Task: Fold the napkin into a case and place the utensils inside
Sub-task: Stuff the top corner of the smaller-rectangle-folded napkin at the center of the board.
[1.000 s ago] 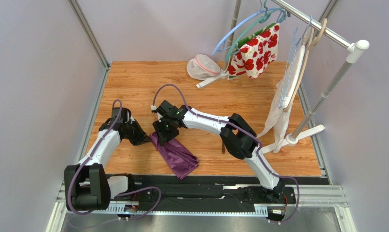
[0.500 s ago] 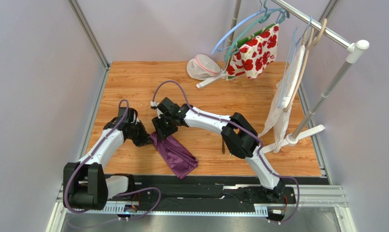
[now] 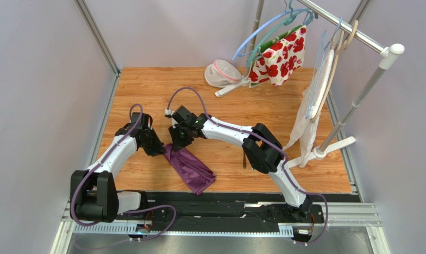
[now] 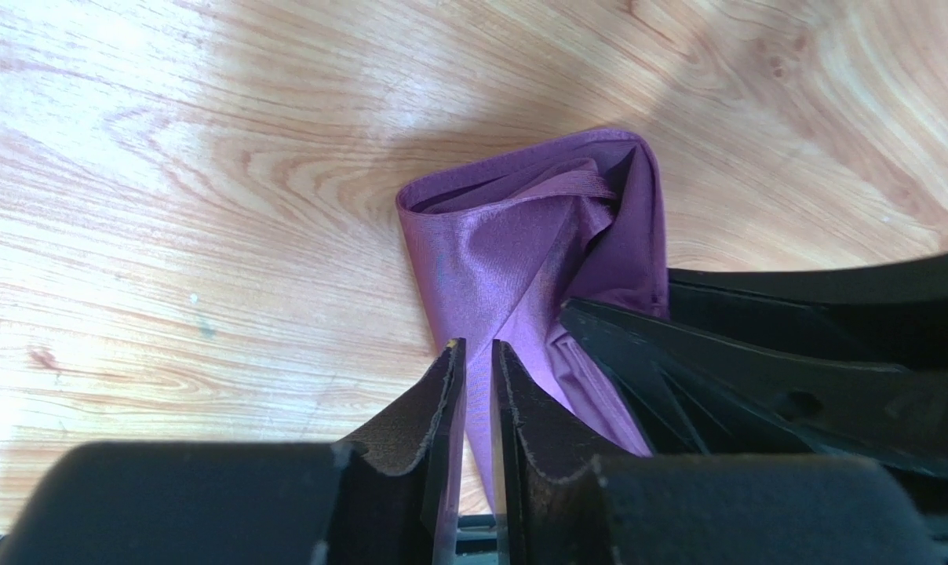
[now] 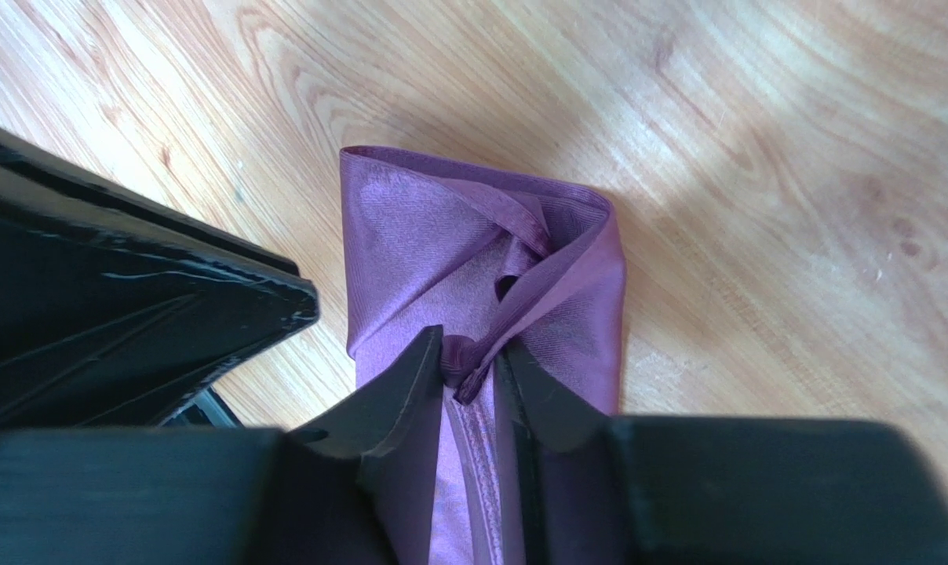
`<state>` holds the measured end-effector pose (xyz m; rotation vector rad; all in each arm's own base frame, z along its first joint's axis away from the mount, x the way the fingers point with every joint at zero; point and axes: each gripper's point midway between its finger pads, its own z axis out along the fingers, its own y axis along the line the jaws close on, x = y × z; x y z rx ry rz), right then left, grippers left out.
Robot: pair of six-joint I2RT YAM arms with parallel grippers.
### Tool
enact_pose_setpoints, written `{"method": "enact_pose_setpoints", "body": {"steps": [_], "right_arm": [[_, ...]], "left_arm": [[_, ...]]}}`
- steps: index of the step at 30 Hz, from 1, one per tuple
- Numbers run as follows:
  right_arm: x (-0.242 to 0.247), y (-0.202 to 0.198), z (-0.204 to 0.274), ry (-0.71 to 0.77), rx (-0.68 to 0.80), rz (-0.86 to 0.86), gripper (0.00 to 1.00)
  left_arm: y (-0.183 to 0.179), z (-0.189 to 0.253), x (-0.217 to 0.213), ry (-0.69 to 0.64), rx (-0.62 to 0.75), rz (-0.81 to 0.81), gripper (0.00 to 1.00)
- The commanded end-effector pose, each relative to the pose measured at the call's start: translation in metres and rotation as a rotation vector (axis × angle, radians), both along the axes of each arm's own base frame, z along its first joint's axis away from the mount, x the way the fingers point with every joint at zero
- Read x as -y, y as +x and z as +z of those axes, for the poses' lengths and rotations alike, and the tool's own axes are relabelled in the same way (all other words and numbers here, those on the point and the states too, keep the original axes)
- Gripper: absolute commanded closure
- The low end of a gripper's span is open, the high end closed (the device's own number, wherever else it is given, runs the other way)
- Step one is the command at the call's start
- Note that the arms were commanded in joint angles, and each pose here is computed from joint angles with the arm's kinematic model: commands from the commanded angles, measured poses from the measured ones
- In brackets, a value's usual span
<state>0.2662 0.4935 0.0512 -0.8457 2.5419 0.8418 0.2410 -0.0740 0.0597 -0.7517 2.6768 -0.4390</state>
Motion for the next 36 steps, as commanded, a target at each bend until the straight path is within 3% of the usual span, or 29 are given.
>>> {"method": "enact_pose_setpoints", "body": {"steps": [1,6,11,25,36], "right_arm": [[-0.011,0.017,0.031,0.094,0.057,-0.028,0.83],[-0.012,0.008,0.036,0.127,0.01,-0.021,0.94],[-0.012,-0.001,0.037,0.151,-0.035,-0.015,0.97],[-0.01,-0.002,0.04,0.192,-0.089,-0.019,0.99],[-0.009,-0.002,0.038,0.214,-0.124,-0.019,0.99]], "left_arm": [[0.014,0.011,-0.001,0.014,0.044,0.01,0.74],[0.02,0.009,0.005,-0.006,0.038,-0.015,0.74],[0.023,0.002,0.011,0.022,0.007,-0.052,0.74],[0.023,-0.011,0.003,0.247,-0.089,-0.123,0.69],[0.025,-0.024,0.013,0.279,-0.134,-0.173,0.7]]}}
